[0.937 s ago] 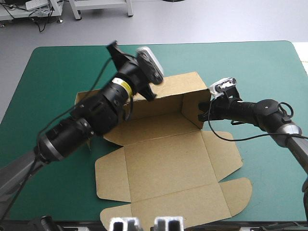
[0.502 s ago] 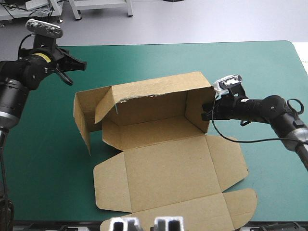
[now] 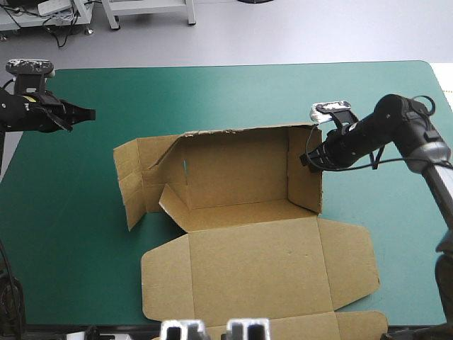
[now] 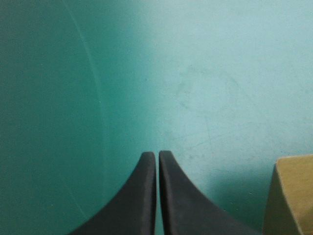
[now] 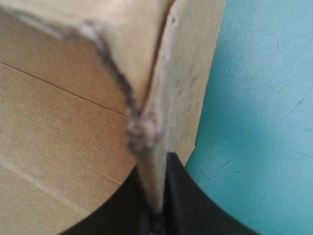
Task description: Fold the box
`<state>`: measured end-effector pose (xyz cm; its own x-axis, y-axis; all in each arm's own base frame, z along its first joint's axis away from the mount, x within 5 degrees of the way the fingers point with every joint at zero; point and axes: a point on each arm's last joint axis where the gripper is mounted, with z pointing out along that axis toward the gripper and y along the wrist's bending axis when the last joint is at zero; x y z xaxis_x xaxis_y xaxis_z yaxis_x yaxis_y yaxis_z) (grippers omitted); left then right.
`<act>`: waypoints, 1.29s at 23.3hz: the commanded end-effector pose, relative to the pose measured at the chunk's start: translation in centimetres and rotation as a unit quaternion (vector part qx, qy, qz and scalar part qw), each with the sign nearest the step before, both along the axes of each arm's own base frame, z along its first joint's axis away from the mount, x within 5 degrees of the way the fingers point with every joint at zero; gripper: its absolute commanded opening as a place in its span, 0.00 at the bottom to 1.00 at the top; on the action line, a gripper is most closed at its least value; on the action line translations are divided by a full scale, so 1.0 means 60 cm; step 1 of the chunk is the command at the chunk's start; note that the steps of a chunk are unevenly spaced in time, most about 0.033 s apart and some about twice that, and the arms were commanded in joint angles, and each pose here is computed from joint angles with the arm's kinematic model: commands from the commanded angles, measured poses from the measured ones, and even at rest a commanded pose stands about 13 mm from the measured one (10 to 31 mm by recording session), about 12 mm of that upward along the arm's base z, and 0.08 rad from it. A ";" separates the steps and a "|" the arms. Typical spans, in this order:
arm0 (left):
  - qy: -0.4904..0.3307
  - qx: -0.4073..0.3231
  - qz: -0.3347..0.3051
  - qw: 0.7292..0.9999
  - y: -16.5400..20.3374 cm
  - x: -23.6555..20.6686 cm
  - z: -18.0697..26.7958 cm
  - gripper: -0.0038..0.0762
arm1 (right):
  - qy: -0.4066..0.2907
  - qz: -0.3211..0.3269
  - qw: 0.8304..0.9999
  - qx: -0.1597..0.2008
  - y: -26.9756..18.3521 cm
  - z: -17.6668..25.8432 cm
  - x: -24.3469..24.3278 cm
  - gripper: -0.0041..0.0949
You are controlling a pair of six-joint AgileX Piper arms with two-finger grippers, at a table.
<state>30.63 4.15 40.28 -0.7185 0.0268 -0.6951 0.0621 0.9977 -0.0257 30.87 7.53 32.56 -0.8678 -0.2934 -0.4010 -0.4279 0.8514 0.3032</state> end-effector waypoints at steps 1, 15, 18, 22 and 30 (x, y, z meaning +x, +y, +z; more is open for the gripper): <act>-0.047 -0.015 -0.005 0.999 -0.007 -0.011 0.036 0.06 | 0.023 0.020 1.000 -0.001 0.006 -0.003 0.031 0.04; -0.014 -0.016 -0.021 1.000 -0.005 0.013 0.007 0.06 | -0.123 0.011 0.992 -0.015 0.009 0.019 0.122 0.48; -0.011 -0.015 -0.023 1.000 -0.004 0.016 0.003 0.06 | -0.151 0.025 0.988 -0.012 0.010 0.074 0.116 0.48; -0.009 -0.016 -0.023 1.000 -0.004 0.017 0.002 0.06 | -0.229 0.041 0.973 -0.006 0.005 0.204 0.065 0.48; -0.002 -0.017 -0.026 1.000 -0.005 0.015 0.001 0.06 | -0.277 0.044 0.960 0.006 0.003 0.263 0.023 0.39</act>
